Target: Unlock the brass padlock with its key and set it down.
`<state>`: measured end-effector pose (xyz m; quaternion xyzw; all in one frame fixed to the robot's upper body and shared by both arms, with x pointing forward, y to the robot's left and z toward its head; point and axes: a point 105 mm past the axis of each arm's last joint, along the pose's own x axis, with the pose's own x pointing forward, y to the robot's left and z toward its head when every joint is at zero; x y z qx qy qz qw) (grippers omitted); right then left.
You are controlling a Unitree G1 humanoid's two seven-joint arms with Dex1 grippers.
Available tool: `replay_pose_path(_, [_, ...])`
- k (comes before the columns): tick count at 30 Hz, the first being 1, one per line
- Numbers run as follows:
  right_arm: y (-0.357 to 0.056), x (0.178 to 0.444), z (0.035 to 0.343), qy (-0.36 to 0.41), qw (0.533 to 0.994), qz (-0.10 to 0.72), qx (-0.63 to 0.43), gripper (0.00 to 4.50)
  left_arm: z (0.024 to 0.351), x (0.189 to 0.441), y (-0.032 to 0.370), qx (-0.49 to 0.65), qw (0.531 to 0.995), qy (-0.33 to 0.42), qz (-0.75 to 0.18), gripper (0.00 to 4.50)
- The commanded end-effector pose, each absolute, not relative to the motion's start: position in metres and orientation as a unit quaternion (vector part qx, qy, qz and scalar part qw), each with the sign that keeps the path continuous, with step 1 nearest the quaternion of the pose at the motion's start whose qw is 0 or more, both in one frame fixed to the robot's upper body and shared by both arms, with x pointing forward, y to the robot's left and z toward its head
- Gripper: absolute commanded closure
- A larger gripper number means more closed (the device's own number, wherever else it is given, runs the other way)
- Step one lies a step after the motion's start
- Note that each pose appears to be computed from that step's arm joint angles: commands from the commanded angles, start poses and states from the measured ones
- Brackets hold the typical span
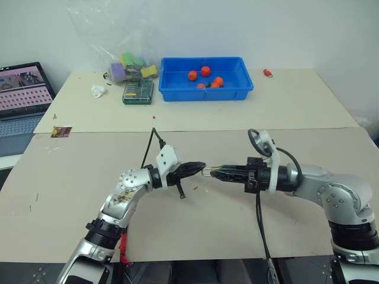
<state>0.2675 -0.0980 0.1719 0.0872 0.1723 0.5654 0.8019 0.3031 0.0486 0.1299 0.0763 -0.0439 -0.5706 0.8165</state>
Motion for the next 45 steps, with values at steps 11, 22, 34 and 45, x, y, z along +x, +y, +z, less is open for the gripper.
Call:
replay_pose_path(11, [-0.103,0.273,0.183,0.141,0.811,0.562,0.079,4.38,0.144,0.278,0.040,0.012,0.789,-0.020,-0.614,4.47])
replay_pose_path(22, [-0.114,0.279,0.169,0.157,0.819,0.546,0.083,4.38,0.142,0.279,0.041,0.011,0.796,-0.016,-0.604,4.47])
replay_pose_path(34, [-0.119,0.279,0.158,0.169,0.819,0.541,0.087,4.38,0.143,0.285,0.043,0.014,0.807,-0.022,-0.590,4.47])
replay_pose_path(45, [-0.121,0.276,0.156,0.173,0.819,0.541,0.087,4.38,0.141,0.284,0.042,0.014,0.808,-0.020,-0.589,4.47])
